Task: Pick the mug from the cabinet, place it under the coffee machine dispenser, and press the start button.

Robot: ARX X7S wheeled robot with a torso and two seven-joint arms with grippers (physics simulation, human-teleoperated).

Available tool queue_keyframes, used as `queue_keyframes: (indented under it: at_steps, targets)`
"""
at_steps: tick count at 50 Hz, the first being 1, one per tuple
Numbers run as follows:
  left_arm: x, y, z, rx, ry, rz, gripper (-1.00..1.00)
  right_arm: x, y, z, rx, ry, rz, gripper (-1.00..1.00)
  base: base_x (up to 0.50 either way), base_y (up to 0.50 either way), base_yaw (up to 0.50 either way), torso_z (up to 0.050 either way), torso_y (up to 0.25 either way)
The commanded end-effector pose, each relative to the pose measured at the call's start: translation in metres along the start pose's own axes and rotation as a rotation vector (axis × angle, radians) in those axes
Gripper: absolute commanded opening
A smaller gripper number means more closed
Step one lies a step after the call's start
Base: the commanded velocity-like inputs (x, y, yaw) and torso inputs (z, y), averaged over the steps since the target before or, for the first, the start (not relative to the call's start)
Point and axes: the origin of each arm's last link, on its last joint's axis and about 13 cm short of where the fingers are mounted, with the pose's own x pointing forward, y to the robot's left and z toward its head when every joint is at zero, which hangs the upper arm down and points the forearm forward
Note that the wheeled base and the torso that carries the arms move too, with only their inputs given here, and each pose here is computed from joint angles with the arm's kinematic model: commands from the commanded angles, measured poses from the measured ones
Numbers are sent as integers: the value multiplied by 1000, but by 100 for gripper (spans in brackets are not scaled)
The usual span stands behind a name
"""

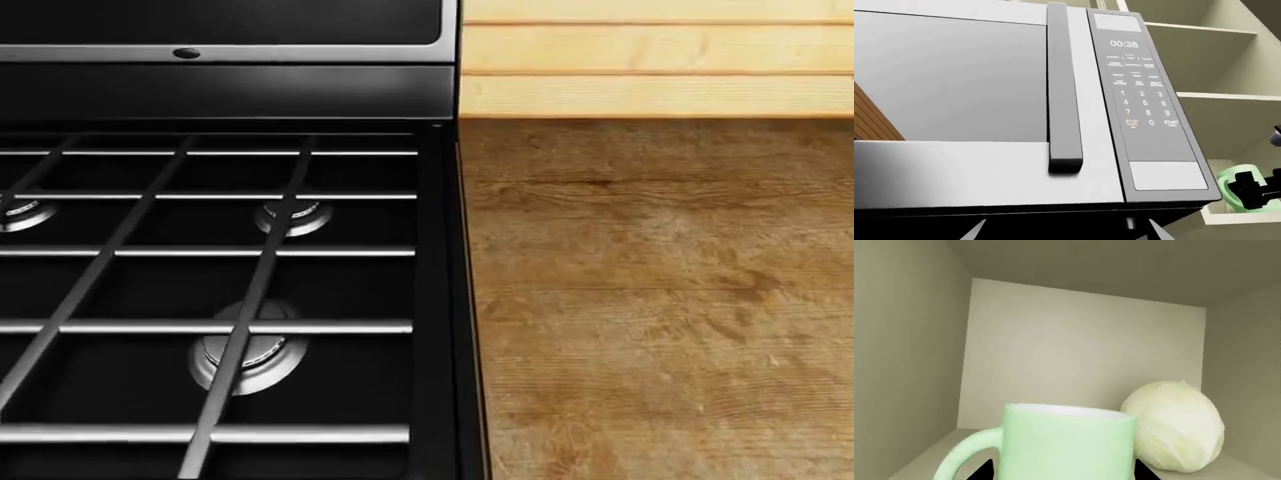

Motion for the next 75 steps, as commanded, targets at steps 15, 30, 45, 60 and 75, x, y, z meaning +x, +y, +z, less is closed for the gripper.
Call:
queue_keyframes:
  at_steps: [15, 30, 45, 60, 75]
  targets:
    - [-2, 1, 2, -37, 1, 17, 100, 3, 2, -6, 20, -17, 38, -100, 0, 0, 0, 0, 0]
    - [-2, 0, -2, -10, 16, 9, 100, 3, -1, 18, -17, -247, 33, -100, 0, 0, 0, 0, 0]
    - [-1, 0, 0, -5, -7, 26, 100, 2, -2, 31, -60, -421, 1, -100, 0, 0, 0, 0, 0]
    - [-4, -1, 3, -41, -28, -2, 100, 1, -4, 34, -70, -414, -4, -100, 0, 0, 0, -18, 200]
    - [-3, -1, 0, -19, -24, -2, 100, 0, -8, 36, -56, -409, 15, -100, 0, 0, 0, -6, 67]
